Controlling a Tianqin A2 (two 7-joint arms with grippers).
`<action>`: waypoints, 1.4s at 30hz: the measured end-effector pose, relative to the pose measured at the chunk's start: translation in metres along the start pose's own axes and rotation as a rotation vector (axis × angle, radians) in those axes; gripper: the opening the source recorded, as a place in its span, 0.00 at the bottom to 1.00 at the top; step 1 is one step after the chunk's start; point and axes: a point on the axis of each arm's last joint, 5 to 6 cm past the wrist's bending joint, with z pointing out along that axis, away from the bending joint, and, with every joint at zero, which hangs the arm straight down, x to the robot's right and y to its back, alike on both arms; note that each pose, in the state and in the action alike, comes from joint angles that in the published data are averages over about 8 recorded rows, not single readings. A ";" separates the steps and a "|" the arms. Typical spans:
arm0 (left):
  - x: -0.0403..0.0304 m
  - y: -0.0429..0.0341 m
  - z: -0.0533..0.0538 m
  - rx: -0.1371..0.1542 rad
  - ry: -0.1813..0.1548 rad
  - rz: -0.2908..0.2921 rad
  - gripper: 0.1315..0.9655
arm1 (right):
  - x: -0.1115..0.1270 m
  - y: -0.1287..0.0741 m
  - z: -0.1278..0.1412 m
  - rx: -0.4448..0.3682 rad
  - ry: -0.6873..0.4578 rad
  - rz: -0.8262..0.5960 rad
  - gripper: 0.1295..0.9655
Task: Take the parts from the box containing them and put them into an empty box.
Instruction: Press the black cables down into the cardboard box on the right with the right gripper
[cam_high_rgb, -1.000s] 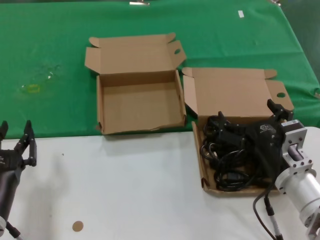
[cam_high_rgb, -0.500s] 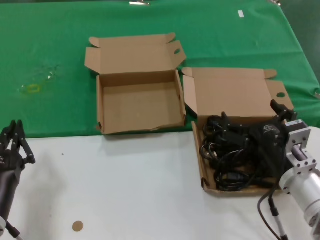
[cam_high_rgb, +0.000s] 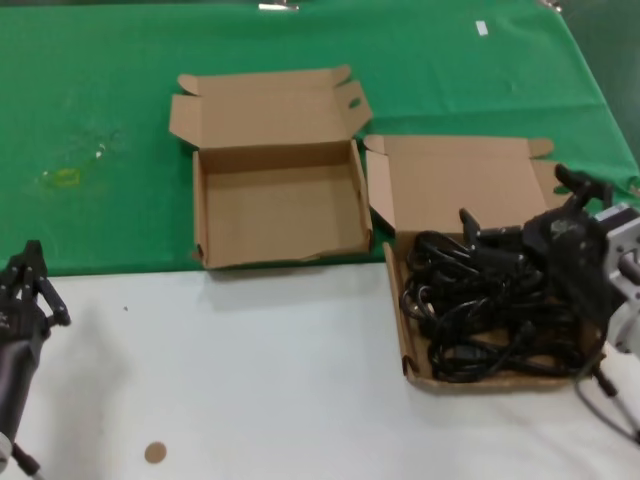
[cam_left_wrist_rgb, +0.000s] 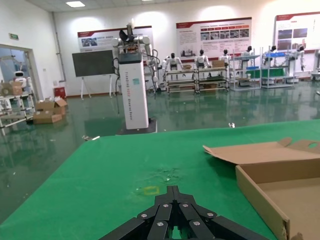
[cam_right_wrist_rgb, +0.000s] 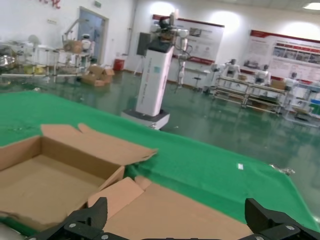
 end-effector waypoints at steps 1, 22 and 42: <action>0.0000 0.0000 0.000 0.000 0.000 0.000 0.02 | 0.005 -0.004 0.001 0.000 -0.016 -0.018 1.00; 0.0000 0.0000 0.000 0.000 0.000 0.000 0.01 | 0.090 -0.076 0.014 -0.200 -0.583 -0.573 1.00; 0.0000 0.0000 0.000 0.000 0.000 0.000 0.01 | 0.111 -0.079 0.058 -0.314 -0.912 -0.860 0.97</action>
